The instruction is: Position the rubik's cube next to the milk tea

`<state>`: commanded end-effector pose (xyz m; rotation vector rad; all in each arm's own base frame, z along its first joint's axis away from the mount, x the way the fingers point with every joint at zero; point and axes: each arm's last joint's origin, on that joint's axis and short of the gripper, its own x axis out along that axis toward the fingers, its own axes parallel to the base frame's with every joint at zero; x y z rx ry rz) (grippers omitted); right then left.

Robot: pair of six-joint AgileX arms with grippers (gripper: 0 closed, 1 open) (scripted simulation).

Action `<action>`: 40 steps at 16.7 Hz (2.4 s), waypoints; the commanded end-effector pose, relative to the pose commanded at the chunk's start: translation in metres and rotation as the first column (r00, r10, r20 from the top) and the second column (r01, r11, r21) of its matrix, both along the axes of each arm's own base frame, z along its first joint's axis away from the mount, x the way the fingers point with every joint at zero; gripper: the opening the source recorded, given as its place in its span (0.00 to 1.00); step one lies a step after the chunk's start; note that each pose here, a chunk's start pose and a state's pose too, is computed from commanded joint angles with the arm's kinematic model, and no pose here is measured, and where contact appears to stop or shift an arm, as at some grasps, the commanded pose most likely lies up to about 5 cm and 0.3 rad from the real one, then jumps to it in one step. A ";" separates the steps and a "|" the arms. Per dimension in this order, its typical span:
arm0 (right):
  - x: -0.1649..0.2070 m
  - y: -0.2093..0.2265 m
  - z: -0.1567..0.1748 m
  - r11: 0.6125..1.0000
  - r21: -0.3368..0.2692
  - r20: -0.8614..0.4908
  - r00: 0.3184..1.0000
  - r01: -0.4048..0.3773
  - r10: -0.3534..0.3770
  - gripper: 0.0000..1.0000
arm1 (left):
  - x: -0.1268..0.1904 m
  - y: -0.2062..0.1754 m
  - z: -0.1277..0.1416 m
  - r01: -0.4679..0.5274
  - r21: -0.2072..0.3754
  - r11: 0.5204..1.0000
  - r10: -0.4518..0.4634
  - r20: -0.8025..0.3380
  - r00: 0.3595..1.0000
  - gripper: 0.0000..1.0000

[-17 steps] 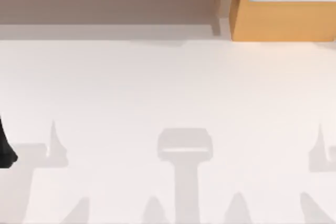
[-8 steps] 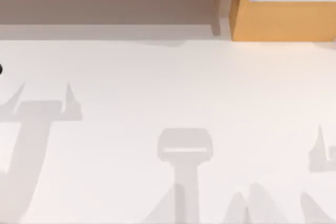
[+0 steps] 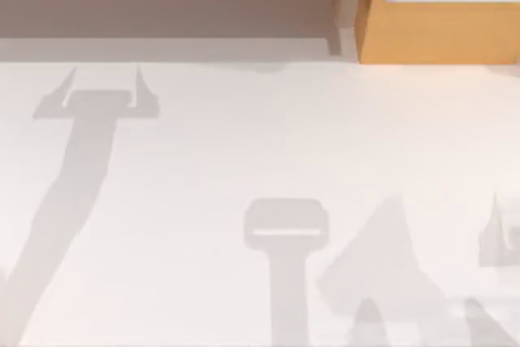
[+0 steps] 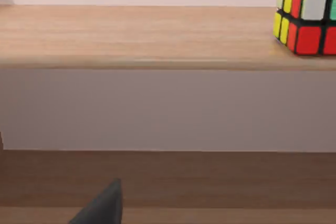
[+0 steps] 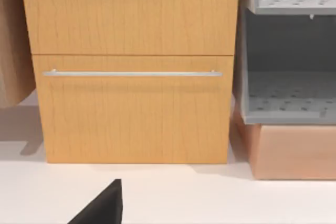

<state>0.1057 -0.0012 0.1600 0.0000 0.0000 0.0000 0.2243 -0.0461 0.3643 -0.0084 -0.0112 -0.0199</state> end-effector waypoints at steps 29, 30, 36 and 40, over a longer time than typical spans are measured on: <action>0.000 0.000 0.000 1.000 0.000 0.000 1.000 0.000 0.000 1.00 | 0.211 -0.097 0.022 0.000 0.008 1.000 0.000 -0.010 1.000 1.00; 0.000 0.000 0.000 1.000 0.000 0.000 1.000 0.000 0.000 1.00 | 0.213 -0.097 0.022 0.000 0.008 1.000 0.000 -0.011 1.000 1.00; 0.000 0.000 0.000 1.000 0.000 0.000 1.000 0.000 0.000 1.00 | 0.213 -0.097 0.022 0.000 0.008 1.000 0.000 -0.011 1.000 0.77; 0.000 0.000 0.000 1.000 0.000 0.000 1.000 0.000 0.000 1.00 | 0.213 -0.097 0.022 0.000 0.008 1.000 0.000 -0.011 1.000 0.47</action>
